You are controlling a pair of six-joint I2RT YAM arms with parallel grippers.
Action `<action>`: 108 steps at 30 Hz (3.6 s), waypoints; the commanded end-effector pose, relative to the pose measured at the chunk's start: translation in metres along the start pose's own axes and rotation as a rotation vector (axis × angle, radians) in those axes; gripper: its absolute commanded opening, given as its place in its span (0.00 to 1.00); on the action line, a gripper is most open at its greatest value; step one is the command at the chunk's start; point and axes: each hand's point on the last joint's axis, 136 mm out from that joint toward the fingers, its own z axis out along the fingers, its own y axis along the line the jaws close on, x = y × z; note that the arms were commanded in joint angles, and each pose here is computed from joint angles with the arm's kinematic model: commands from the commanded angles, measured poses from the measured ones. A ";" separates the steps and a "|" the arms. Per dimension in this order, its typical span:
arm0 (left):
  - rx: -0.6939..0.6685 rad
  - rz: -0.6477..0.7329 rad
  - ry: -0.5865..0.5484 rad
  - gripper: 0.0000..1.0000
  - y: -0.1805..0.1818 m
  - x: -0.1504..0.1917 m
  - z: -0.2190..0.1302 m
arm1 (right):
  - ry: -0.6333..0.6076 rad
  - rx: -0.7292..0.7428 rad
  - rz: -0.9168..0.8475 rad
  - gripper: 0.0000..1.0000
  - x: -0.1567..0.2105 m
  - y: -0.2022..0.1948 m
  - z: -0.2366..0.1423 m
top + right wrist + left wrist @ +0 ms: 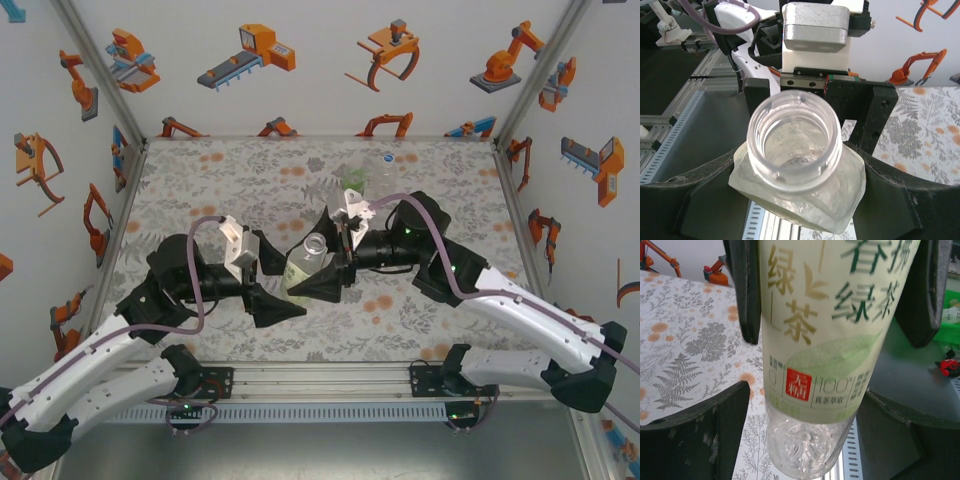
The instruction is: Screw on the bottle caps
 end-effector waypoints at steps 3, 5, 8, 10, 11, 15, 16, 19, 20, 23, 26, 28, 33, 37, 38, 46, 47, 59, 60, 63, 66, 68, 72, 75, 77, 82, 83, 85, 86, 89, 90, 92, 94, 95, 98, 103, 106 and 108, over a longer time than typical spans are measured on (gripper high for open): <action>0.029 0.022 -0.059 0.71 -0.012 -0.024 -0.006 | -0.034 0.012 -0.041 0.13 -0.007 -0.002 0.007; 0.034 0.023 -0.067 0.74 -0.014 -0.024 -0.007 | -0.018 0.059 -0.053 0.12 -0.002 -0.008 0.005; 0.036 0.020 -0.073 0.77 -0.015 -0.026 -0.008 | 0.000 0.141 -0.081 0.12 0.000 -0.018 0.001; 0.037 0.013 -0.073 0.77 -0.015 -0.026 -0.007 | -0.013 0.186 -0.092 0.11 -0.003 -0.024 -0.002; 0.036 0.009 -0.069 0.77 -0.014 -0.025 -0.006 | -0.028 0.199 -0.096 0.11 -0.005 -0.025 -0.002; 0.041 0.004 -0.073 0.77 -0.014 -0.025 -0.004 | -0.079 0.164 -0.097 0.11 -0.014 -0.018 -0.002; 0.041 0.005 -0.078 0.77 -0.014 -0.025 -0.004 | -0.093 0.131 -0.096 0.11 -0.016 -0.012 -0.001; 0.043 0.005 -0.082 0.76 -0.014 -0.026 -0.002 | -0.124 0.060 -0.075 0.11 -0.018 0.000 0.000; 0.044 0.003 -0.080 0.75 -0.014 -0.026 -0.002 | -0.130 0.048 -0.072 0.11 -0.019 0.002 0.000; 0.043 0.000 -0.063 0.74 -0.014 -0.024 -0.001 | -0.128 0.034 -0.068 0.10 -0.018 0.006 0.001; 0.041 -0.002 -0.055 0.74 -0.014 -0.022 -0.002 | -0.131 0.059 -0.076 0.08 -0.020 0.004 -0.001; 0.037 -0.002 -0.056 0.76 -0.013 -0.021 -0.002 | -0.142 0.076 -0.089 0.07 -0.023 0.004 -0.004; 0.038 -0.003 -0.055 0.77 -0.012 -0.020 0.001 | -0.162 0.067 -0.096 0.07 -0.026 0.007 -0.005; 0.036 -0.001 -0.055 0.77 -0.011 -0.020 0.002 | -0.168 0.074 -0.096 0.05 -0.028 0.006 -0.005; 0.036 0.000 -0.055 0.77 -0.011 -0.020 0.002 | -0.171 0.075 -0.098 0.05 -0.029 0.007 -0.005; 0.033 0.005 -0.063 0.73 -0.011 -0.023 0.002 | -0.164 0.061 -0.080 0.04 -0.029 0.008 -0.002; 0.034 0.004 -0.061 0.71 -0.011 -0.023 0.002 | -0.162 0.063 -0.078 0.04 -0.028 0.008 -0.002; 0.025 0.011 -0.039 0.44 -0.010 -0.020 0.001 | -0.146 0.132 -0.067 0.36 -0.026 0.002 -0.010; 0.021 0.012 -0.037 0.43 -0.010 -0.019 0.001 | -0.144 0.148 -0.063 0.46 -0.025 0.000 -0.012; -0.008 0.015 -0.023 0.41 -0.006 -0.017 0.000 | -0.140 0.196 -0.073 0.64 -0.025 -0.005 -0.018; -0.070 0.022 -0.012 0.35 0.001 -0.016 -0.006 | -0.126 0.260 -0.088 0.69 -0.027 -0.011 -0.026; -0.128 0.025 -0.003 0.32 0.007 -0.015 -0.011 | -0.108 0.312 -0.097 0.69 -0.027 -0.016 -0.032; -0.279 0.019 0.028 0.28 0.026 -0.004 -0.025 | -0.071 0.418 -0.094 0.69 -0.020 -0.029 -0.043; -0.360 0.019 0.026 0.28 0.035 -0.002 -0.036 | -0.052 0.457 -0.074 0.67 -0.012 -0.035 -0.048; -0.404 0.022 0.017 0.28 0.039 -0.002 -0.043 | -0.042 0.478 -0.050 0.64 -0.005 -0.040 -0.049; -0.509 0.025 -0.031 0.23 0.046 -0.006 -0.062 | 0.008 0.529 0.032 0.58 0.023 -0.054 -0.046; -0.520 0.025 -0.047 0.22 0.046 -0.007 -0.066 | 0.027 0.543 0.056 0.57 0.031 -0.058 -0.045; -0.529 0.025 -0.080 0.22 0.044 -0.010 -0.072 | 0.067 0.584 0.106 0.55 0.048 -0.068 -0.044; -0.532 0.027 -0.093 0.21 0.042 -0.012 -0.075 | 0.089 0.619 0.141 0.55 0.060 -0.075 -0.043; -0.538 0.029 -0.120 0.20 0.037 -0.016 -0.084 | 0.147 0.719 0.251 0.54 0.092 -0.094 -0.043; -0.542 0.027 -0.126 0.20 0.035 -0.017 -0.087 | 0.167 0.757 0.294 0.53 0.104 -0.100 -0.044; -0.551 0.019 -0.135 0.20 0.033 -0.017 -0.092 | 0.202 0.821 0.375 0.50 0.126 -0.112 -0.044; -0.554 0.015 -0.141 0.19 0.031 -0.017 -0.096 | 0.239 0.881 0.454 0.47 0.149 -0.121 -0.043; -0.556 0.012 -0.142 0.18 0.031 -0.017 -0.097 | 0.266 0.914 0.492 0.45 0.161 -0.126 -0.043; -0.561 0.005 -0.141 0.16 0.029 -0.016 -0.101 | 0.344 0.962 0.562 0.44 0.190 -0.133 -0.037; -0.571 -0.012 -0.150 0.14 0.030 -0.013 -0.104 | 0.483 1.066 0.677 0.40 0.230 -0.143 -0.033; -0.570 -0.029 -0.151 0.13 0.030 -0.014 -0.104 | 0.567 1.074 0.709 0.40 0.250 -0.144 -0.025; -0.566 -0.033 -0.142 0.13 0.029 -0.013 -0.104 | 0.581 1.077 0.713 0.39 0.258 -0.145 -0.018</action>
